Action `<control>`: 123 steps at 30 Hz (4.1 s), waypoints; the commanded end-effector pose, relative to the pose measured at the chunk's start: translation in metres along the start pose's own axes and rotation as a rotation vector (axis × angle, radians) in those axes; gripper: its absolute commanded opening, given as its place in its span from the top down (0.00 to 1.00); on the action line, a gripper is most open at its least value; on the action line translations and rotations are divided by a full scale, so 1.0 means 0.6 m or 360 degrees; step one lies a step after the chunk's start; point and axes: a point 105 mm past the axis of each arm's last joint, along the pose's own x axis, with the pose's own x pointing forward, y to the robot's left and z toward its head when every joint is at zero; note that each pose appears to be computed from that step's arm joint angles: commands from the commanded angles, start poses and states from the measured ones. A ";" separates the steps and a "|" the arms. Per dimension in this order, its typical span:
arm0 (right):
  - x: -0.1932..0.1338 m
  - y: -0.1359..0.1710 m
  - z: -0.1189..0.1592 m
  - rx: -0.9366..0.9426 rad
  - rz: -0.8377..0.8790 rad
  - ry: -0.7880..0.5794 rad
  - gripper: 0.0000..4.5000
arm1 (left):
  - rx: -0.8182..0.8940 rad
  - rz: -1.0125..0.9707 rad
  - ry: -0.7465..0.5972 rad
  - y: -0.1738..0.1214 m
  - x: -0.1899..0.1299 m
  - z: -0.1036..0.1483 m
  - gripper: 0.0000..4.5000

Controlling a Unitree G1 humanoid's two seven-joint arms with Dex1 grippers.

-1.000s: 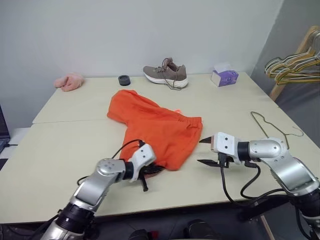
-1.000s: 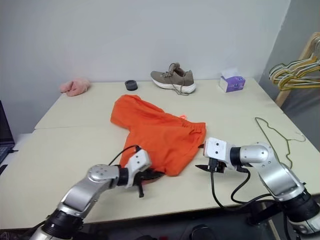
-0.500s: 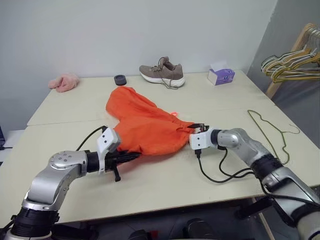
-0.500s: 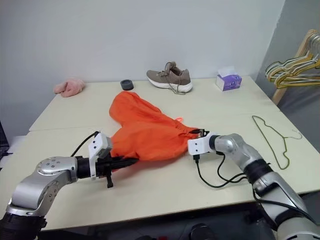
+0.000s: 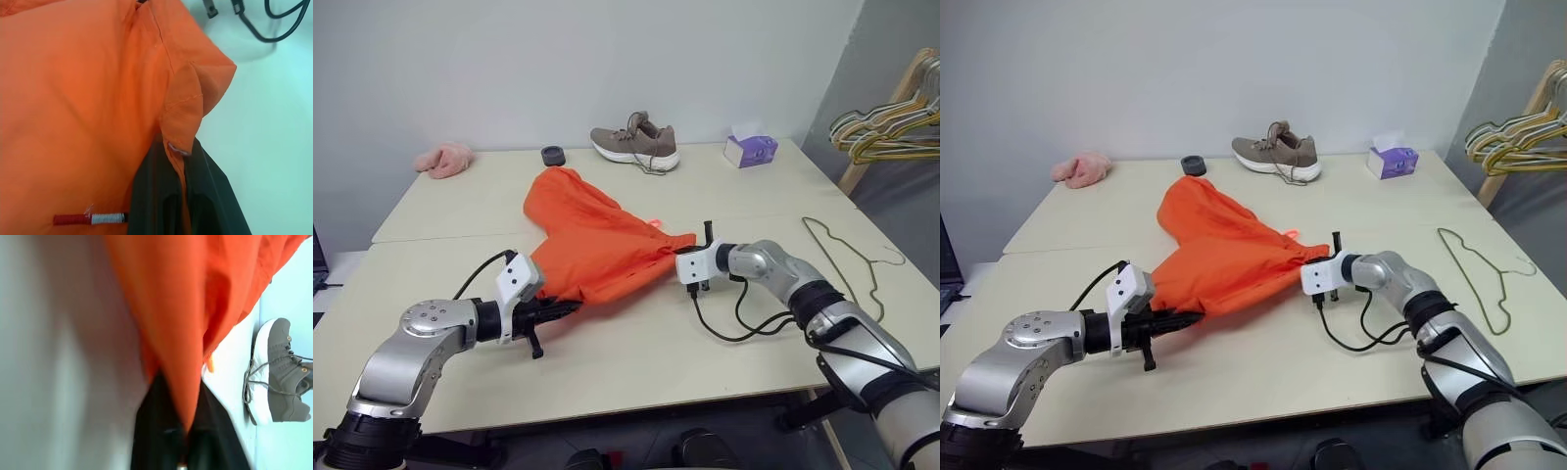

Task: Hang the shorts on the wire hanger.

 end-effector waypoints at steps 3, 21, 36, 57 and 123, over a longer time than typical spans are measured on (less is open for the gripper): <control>-0.054 -0.057 -0.004 -0.0090 -0.0110 -0.0032 0.99 | 0.0235 -0.0064 0.0092 -0.004 0.007 0.004 1.00; -0.258 -0.037 0.163 0.0904 0.0673 -0.0576 0.99 | 0.0526 -0.0453 0.0111 -0.001 -0.020 0.082 1.00; -0.106 -0.278 -0.028 0.0633 -0.0281 0.0267 0.99 | 0.0798 0.0664 -0.0304 0.241 0.069 0.316 1.00; -0.053 -0.289 0.071 -0.0447 -0.0800 -0.0084 0.99 | 0.2141 0.1332 0.0025 0.281 -0.057 0.376 1.00; -0.210 -0.010 0.071 0.1308 0.0054 -0.0249 0.00 | 0.0339 -0.0293 0.0021 -0.018 -0.005 0.035 0.01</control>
